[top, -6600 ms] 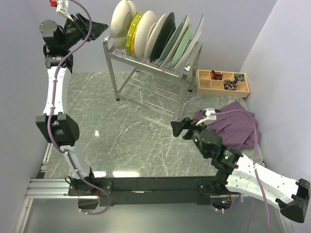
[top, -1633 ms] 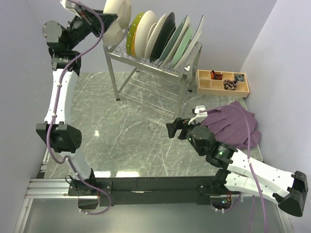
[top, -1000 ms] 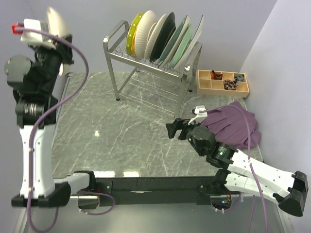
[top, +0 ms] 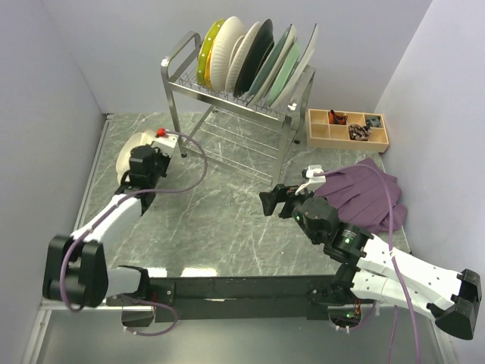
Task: Unload the plates from the dish rack
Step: Place the plate at the center of the board.
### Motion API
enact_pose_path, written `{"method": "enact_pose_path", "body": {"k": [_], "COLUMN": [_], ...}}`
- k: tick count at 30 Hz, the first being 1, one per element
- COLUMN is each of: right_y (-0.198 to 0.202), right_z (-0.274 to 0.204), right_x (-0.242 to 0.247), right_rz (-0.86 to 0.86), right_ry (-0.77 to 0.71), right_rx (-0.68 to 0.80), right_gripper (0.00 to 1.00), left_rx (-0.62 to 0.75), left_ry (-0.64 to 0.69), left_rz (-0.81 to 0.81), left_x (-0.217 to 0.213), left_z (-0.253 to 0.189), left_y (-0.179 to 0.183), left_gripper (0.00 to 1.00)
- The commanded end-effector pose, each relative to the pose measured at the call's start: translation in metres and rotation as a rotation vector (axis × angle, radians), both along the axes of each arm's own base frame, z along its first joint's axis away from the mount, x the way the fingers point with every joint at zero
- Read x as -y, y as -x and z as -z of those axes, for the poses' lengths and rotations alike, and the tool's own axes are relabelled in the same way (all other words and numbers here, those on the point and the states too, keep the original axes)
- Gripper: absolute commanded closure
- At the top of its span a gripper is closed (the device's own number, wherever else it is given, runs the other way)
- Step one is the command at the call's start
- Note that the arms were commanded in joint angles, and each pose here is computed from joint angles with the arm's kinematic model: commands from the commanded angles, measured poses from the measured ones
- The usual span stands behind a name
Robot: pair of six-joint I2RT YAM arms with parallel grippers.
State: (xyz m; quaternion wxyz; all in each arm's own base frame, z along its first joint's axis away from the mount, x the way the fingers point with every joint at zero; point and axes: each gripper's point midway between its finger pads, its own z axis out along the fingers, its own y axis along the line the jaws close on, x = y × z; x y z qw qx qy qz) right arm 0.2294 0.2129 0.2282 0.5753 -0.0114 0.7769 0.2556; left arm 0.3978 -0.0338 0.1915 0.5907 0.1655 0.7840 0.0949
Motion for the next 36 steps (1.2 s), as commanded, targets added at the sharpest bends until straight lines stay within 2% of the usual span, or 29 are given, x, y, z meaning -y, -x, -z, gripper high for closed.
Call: {"method": "enact_pose_path", "body": {"k": [1,6,8,10,12,13,17,19,24,29,31,36], "right_y": [-0.002,-0.001,-0.001,-0.002,-0.002,-0.001,0.001,0.0,0.0,0.0,0.0,0.001], "right_z": [-0.023,-0.024,-0.023,-0.022,-0.021,-0.022,-0.025,-0.025,-0.026,-0.026,-0.026,-0.029], "right_x": [-0.001,-0.003,-0.004,-0.004,-0.005,-0.006,-0.004,-0.001,-0.002,-0.001,-0.001,0.0], "right_rz": [0.007,-0.005,-0.004,0.0,-0.004,-0.012,-0.015,-0.003,-0.006,-0.003,-0.003,-0.005], "right_ry": [-0.039,-0.046,-0.045,-0.038,-0.033,-0.032,-0.05,-0.051,-0.049,-0.047,-0.051,-0.055], "right_rx": [0.044,0.046,0.043,0.041,0.036,0.031,0.044,0.049,0.047,0.047,0.048,0.052], "right_gripper": [0.04,0.04,0.04,0.04,0.03,0.04,0.04,0.03,0.04,0.04,0.04,0.04], "left_rx": [0.316,0.255,0.232,0.199,0.18,0.175,0.101,0.049,0.017,0.005,-0.011,-0.097], "left_ry": [-0.177,-0.297,-0.337,-0.37,-0.372,-0.369,-0.405,-0.388,-0.361,-0.282,-0.224,-0.145], "left_rz": [-0.022,-0.008,0.011,0.013,0.007,0.016,0.026,0.058,0.057,0.024,0.008,0.018], "left_x": [-0.01,-0.012,-0.01,-0.012,-0.013,-0.011,-0.008,-0.002,0.002,0.005,0.007,0.015], "left_z": [-0.075,-0.049,-0.039,-0.028,-0.019,-0.015,0.018,0.037,0.05,0.046,0.046,0.064], "left_y": [-0.034,-0.052,-0.056,-0.058,-0.061,-0.061,-0.063,-0.063,-0.065,-0.064,-0.061,-0.049], "left_gripper": [0.99,0.99,0.94,0.94,0.92,0.87,0.83,0.76,0.72,0.57,0.47,0.4]}}
